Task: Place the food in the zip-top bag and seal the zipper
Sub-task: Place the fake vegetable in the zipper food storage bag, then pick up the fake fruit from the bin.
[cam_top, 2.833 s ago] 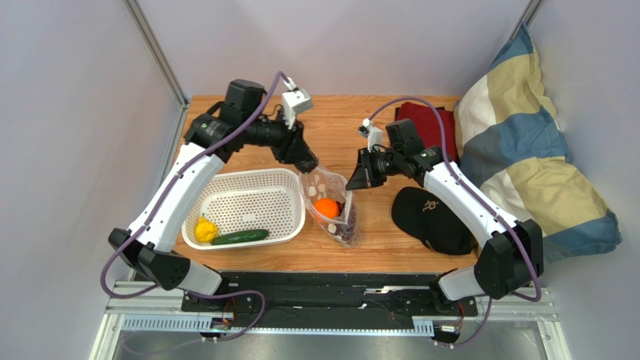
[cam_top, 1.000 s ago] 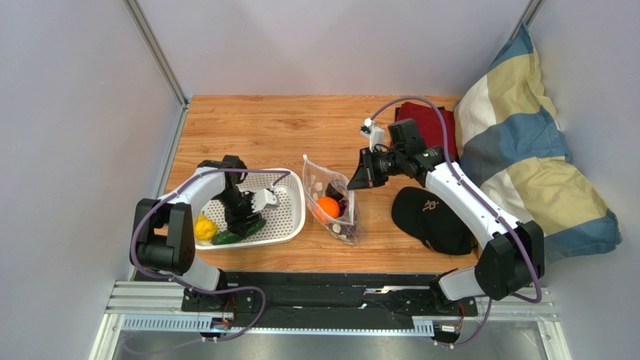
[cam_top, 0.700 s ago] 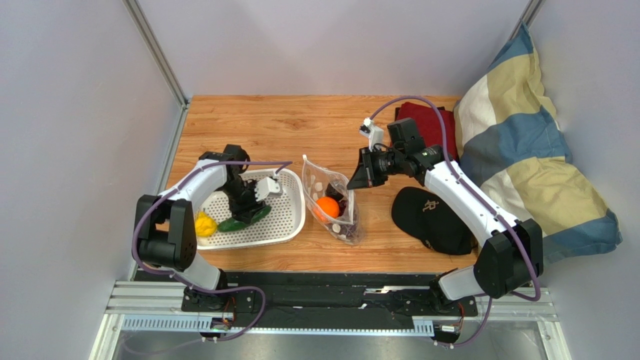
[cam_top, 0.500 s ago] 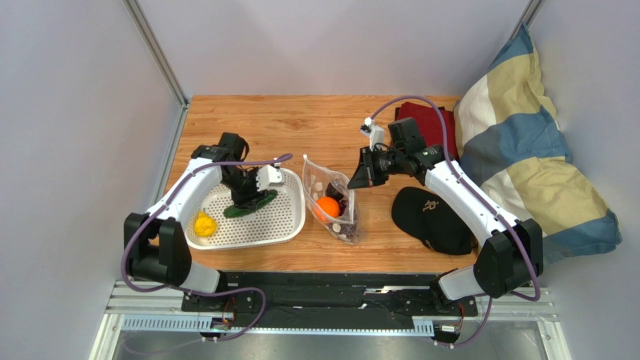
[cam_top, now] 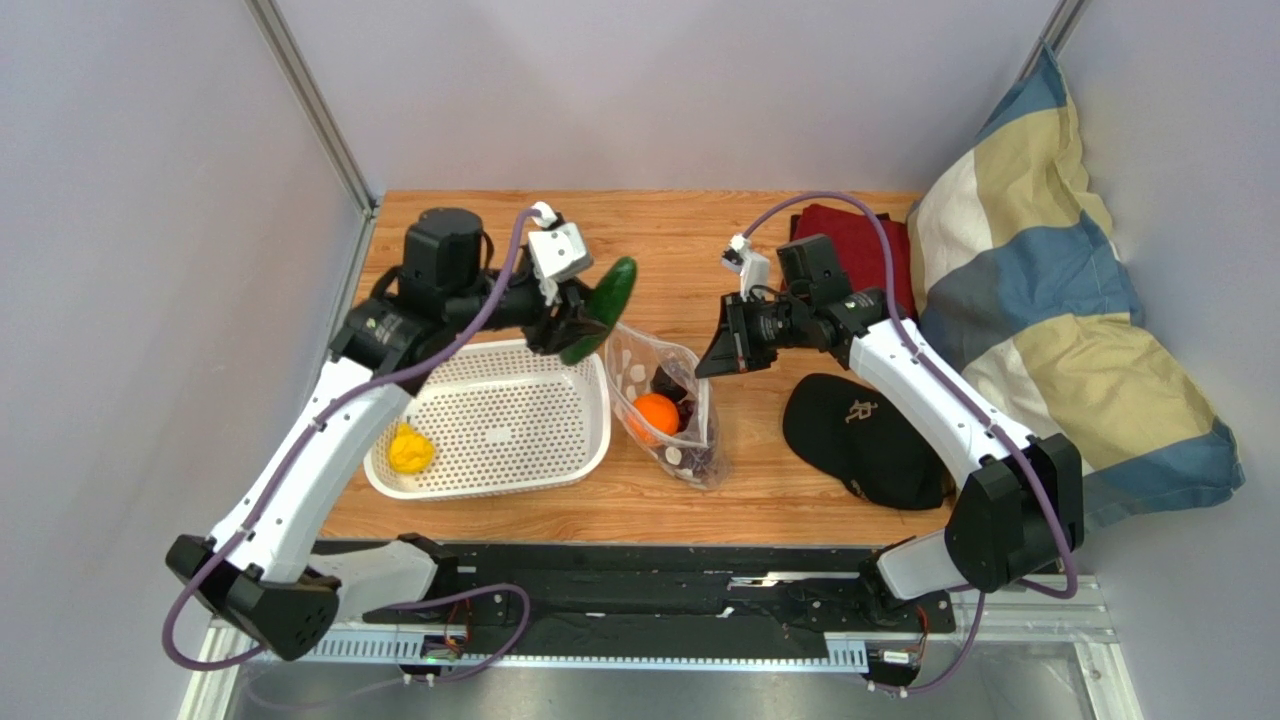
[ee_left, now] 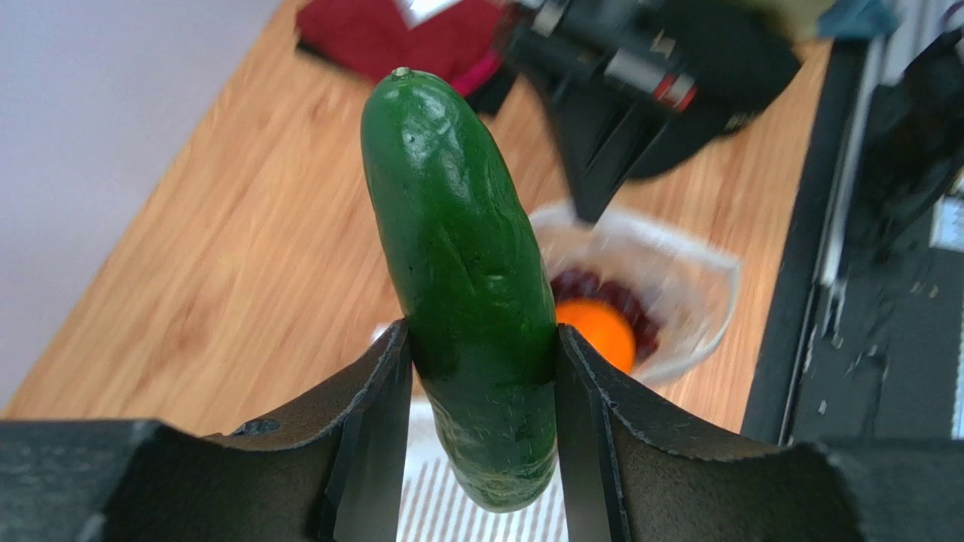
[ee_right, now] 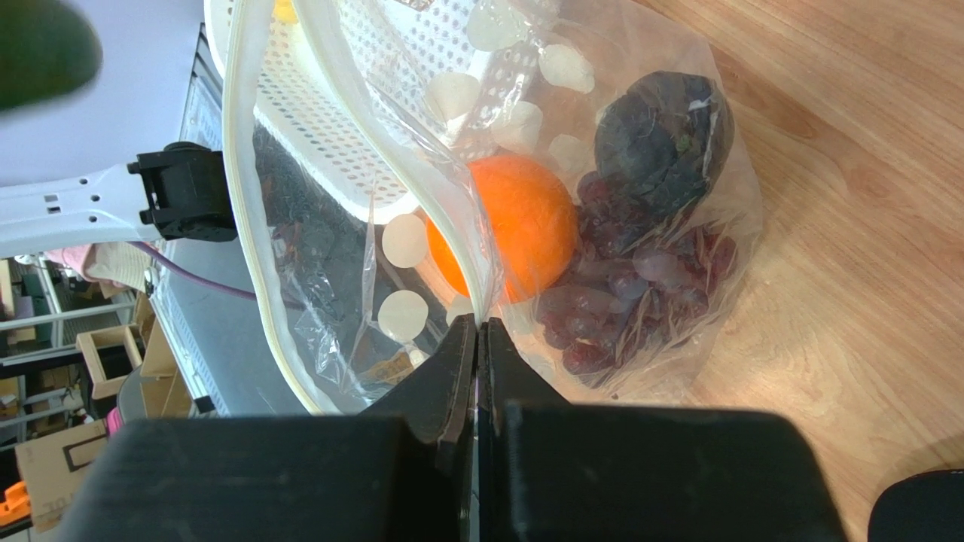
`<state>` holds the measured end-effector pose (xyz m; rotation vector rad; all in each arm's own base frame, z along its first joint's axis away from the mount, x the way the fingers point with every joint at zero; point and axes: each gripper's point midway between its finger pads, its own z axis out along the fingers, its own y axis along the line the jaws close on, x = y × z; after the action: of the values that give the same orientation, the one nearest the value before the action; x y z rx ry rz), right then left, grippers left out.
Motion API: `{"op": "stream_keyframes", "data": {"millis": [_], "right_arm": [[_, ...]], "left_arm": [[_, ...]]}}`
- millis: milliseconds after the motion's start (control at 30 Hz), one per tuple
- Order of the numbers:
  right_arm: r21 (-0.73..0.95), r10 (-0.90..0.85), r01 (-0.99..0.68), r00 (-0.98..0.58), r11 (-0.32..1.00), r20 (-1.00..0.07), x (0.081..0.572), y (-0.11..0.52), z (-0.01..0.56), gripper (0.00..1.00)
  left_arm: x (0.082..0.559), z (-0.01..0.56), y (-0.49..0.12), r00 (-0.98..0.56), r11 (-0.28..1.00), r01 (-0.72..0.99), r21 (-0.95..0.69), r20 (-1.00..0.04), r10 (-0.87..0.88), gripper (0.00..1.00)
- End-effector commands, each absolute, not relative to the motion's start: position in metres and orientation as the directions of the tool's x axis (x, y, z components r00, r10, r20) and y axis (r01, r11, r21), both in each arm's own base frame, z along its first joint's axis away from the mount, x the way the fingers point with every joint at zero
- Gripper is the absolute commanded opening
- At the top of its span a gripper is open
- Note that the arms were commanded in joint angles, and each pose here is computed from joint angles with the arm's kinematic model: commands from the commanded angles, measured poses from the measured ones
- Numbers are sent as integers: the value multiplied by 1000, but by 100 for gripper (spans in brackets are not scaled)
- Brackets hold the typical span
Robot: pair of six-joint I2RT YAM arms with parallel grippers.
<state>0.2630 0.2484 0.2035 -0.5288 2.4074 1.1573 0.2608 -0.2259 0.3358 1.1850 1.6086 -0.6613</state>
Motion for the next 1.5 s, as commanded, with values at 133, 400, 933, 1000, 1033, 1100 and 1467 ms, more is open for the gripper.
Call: {"op": "stream_keyframes", "data": {"millis": [133,400,933,1000,1033,1100,1467], "right_arm": [[645,-132,-543,-810,538,-572,271,254,229,0],[642,-127,-549,-804,535,-581,267,247,236,0],[635,-143,-583,-783,506,-605,259,245,249,0],[638,-145,-583,-785,504,-603,259,245,248,0],[635,-149,-587,-782,502,-605,258,245,248,0],[636,-152,-584,-785,505,-600,258,244,247,0],[628,-163,-586,-784,512,-599,254,241,244,0]], "left_arm": [[238,364,-329,170,221,955,198,-975,140,0],[228,285,-331,449,-77,890,449,-839,308,0],[232,305,-208,328,69,908,413,-803,498,99],[234,298,-181,276,128,903,410,-782,559,99],[223,285,-169,217,119,929,350,-778,590,99],[221,273,-149,176,116,942,314,-760,626,99],[213,148,-20,-187,240,966,93,-386,903,92]]}}
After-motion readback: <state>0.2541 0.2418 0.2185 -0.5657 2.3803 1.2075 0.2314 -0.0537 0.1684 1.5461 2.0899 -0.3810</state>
